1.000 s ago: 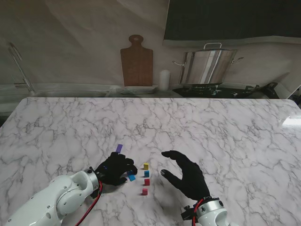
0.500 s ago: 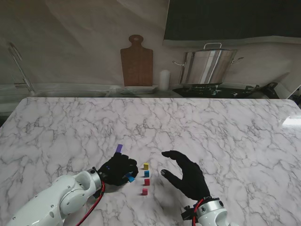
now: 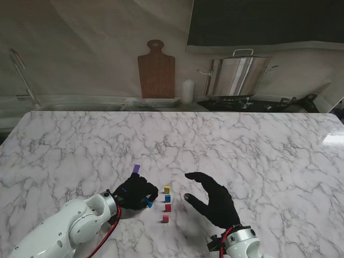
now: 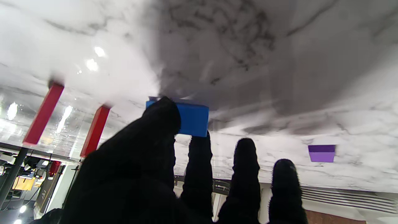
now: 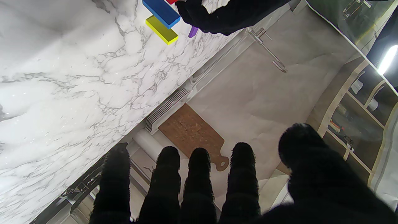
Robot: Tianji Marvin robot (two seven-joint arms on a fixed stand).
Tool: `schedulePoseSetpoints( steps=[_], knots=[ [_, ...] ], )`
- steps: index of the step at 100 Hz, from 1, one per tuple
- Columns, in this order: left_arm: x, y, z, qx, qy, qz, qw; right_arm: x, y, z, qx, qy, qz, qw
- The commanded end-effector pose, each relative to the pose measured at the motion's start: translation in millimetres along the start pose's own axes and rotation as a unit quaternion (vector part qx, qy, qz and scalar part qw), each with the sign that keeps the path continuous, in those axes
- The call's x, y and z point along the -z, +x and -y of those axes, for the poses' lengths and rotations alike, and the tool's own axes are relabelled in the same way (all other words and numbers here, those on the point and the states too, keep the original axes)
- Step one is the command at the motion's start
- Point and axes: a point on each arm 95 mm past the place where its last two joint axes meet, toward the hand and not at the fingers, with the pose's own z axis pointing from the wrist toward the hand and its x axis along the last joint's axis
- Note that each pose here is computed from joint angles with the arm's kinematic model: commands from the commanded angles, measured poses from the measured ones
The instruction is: Arrange dominoes in a row
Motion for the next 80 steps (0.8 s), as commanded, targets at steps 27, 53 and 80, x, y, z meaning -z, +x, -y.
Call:
schedulePoseSetpoints(
  steps=[27,53,80],
  knots=[
    [4.2,1.2,-16.7,0.008,-0.029,0.002,0.9995,1.4,0.0,1.6,0.0,0.002,0.003,1.0],
    [4.4,1.2,-16.1,0.003,-0.029,-0.001,0.9996,1.3,0.2,1.8,0.0,0.003,0.002,1.0],
    [4.3,2.7,-16.8,0.001,-0.026,0.006,0.9996,1.3,0.2,1.7,-0.001,0.002,0.002,1.0]
  ],
)
